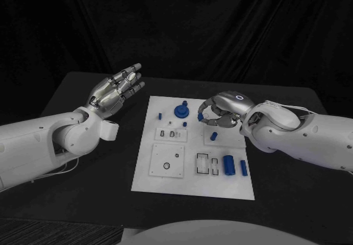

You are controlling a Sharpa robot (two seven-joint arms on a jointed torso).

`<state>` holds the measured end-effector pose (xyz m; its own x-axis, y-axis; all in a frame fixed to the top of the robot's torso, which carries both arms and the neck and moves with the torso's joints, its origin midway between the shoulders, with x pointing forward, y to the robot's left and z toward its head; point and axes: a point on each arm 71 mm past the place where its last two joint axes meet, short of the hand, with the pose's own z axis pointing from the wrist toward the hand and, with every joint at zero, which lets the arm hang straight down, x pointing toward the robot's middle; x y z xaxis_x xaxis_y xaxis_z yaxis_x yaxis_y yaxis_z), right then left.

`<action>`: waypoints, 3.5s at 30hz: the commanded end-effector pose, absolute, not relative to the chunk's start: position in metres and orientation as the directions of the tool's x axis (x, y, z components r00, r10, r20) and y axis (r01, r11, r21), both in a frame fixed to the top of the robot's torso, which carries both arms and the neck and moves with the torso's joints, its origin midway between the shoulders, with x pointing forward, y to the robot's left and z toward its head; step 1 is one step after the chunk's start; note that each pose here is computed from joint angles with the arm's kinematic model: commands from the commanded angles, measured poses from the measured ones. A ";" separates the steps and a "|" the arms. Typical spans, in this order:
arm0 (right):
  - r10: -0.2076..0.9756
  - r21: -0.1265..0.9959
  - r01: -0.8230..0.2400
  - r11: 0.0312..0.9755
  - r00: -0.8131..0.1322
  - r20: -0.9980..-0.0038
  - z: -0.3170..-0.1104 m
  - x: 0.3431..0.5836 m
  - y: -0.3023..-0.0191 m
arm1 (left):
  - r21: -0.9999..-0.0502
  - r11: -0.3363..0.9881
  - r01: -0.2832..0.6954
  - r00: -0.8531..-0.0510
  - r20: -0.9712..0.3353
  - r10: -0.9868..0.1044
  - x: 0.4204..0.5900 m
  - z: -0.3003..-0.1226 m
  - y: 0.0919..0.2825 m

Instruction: Assemble the parts on the task board

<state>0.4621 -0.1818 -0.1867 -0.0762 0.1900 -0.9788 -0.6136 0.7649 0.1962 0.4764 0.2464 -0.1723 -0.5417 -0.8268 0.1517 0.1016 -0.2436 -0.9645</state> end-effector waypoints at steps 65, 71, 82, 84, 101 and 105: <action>0.113 0.209 -0.630 0.747 -0.190 -0.975 -0.228 0.460 -0.126 | -0.965 -0.254 0.063 -0.579 0.172 -0.797 0.476 -0.176 0.237; 0.104 0.205 -0.624 0.754 -0.195 -0.975 -0.230 0.461 -0.127 | -0.966 -0.253 0.059 -0.581 0.173 -0.795 0.477 -0.176 0.237; 0.093 0.202 -0.621 0.757 -0.205 -0.974 -0.231 0.462 -0.126 | -0.967 -0.251 0.054 -0.582 0.174 -0.794 0.477 -0.177 0.237; 0.092 0.202 -0.621 0.757 -0.205 -0.974 -0.231 0.462 -0.125 | -0.967 -0.250 0.053 -0.582 0.174 -0.794 0.477 -0.177 0.237; 0.123 0.208 -0.633 0.746 -0.177 -0.977 -0.228 0.461 -0.127 | -0.968 -0.246 0.048 -0.581 0.173 -0.795 0.477 -0.178 0.238; 0.121 0.205 -0.627 0.752 -0.175 -0.977 -0.226 0.460 -0.128 | -0.968 -0.245 0.047 -0.580 0.173 -0.796 0.477 -0.178 0.238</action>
